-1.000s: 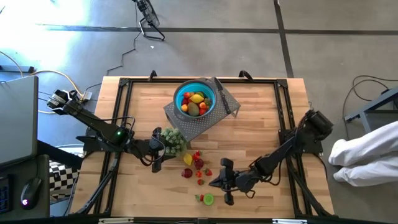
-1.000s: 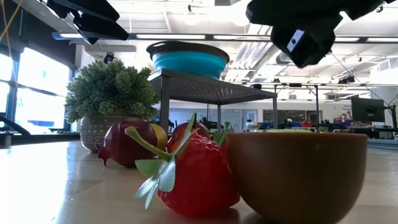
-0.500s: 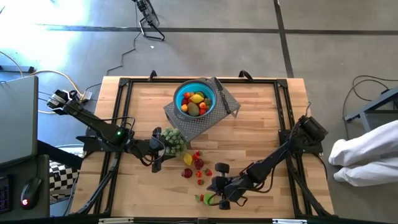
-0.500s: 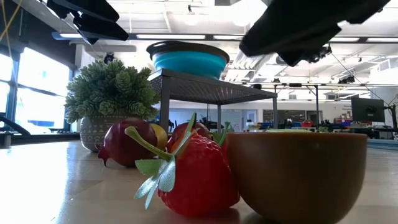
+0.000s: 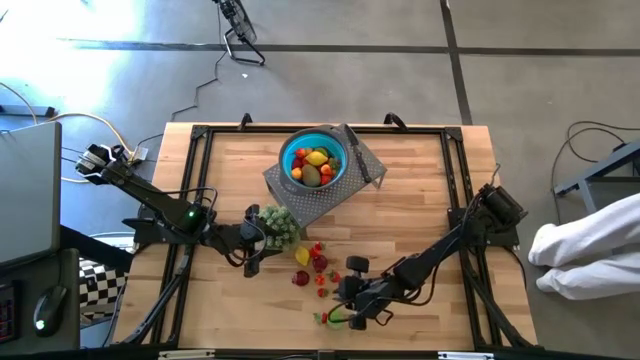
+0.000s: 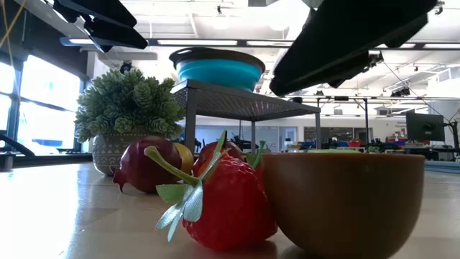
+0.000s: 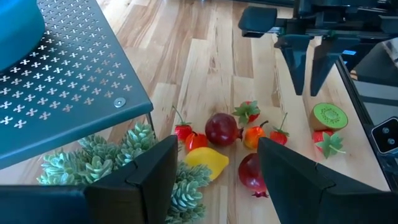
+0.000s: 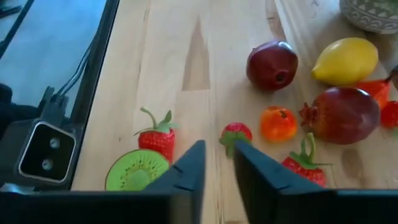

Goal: Pick & Place Fruit
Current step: Put the strawberry into the blue strainer bowl on the shelf

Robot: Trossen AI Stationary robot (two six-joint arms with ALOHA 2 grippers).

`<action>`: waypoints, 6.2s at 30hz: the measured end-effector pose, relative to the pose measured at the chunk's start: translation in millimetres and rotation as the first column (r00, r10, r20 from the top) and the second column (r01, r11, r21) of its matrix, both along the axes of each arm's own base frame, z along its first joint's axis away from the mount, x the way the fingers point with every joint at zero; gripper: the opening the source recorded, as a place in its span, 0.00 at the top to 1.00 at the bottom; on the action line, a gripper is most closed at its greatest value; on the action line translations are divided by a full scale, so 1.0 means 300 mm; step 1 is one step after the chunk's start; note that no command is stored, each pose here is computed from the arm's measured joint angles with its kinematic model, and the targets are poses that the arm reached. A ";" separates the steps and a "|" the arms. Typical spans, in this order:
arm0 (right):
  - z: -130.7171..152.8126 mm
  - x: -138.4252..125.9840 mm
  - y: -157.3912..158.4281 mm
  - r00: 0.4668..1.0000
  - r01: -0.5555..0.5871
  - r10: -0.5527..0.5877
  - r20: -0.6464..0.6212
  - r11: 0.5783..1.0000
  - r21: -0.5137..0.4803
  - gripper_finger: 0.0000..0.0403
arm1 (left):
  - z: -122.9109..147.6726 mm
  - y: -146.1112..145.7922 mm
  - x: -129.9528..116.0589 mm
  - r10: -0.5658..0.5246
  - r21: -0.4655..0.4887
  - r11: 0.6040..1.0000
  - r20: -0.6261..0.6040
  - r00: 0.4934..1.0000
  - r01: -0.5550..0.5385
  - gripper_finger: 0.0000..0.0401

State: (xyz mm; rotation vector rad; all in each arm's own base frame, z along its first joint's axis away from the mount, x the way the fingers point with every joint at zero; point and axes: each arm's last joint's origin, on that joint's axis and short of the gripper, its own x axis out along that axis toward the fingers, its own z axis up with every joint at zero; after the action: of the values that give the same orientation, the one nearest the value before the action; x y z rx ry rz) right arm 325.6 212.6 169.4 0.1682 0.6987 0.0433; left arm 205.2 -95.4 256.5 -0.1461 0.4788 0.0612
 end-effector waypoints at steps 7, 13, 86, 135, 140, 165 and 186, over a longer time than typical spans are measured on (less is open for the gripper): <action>-0.008 -0.007 -0.004 1.000 -0.008 0.007 -0.027 0.999 -0.032 0.51 | -0.001 0.000 0.000 0.000 0.001 1.000 -0.002 1.000 0.000 0.46; -0.009 -0.007 -0.008 1.000 0.012 -0.013 -0.020 0.998 -0.057 0.42 | -0.002 0.001 -0.001 0.000 0.003 1.000 -0.005 1.000 0.000 0.46; -0.159 0.078 -0.044 0.998 -0.006 0.005 -0.055 1.000 -0.022 0.78 | -0.002 0.001 -0.002 -0.002 0.002 1.000 -0.008 1.000 0.002 0.46; 0.389 -0.023 -0.312 0.961 0.123 -0.019 0.277 0.924 -0.361 0.99 | 0.002 0.007 0.001 0.065 0.035 0.997 0.023 0.998 -0.066 0.46; 0.415 0.006 -0.414 0.946 0.213 -0.075 0.315 0.877 -0.430 0.99 | 0.008 0.015 0.002 0.143 0.063 0.987 0.059 0.988 -0.147 0.46; 0.468 0.068 -0.789 0.910 0.308 -0.141 0.389 0.859 -0.408 0.99 | 0.017 0.038 -0.002 0.333 0.186 0.916 0.144 0.932 -0.356 0.46; 0.554 0.054 -0.953 0.946 0.250 -0.127 0.299 0.872 -0.421 0.99 | 0.018 0.039 -0.002 0.321 0.244 0.905 0.142 0.936 -0.347 0.46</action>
State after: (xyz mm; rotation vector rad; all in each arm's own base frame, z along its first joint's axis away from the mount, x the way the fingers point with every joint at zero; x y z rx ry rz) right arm 341.9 -73.1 335.7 -0.2196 0.4068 -0.2843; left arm 204.6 -83.6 261.9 0.0348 0.3378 0.4530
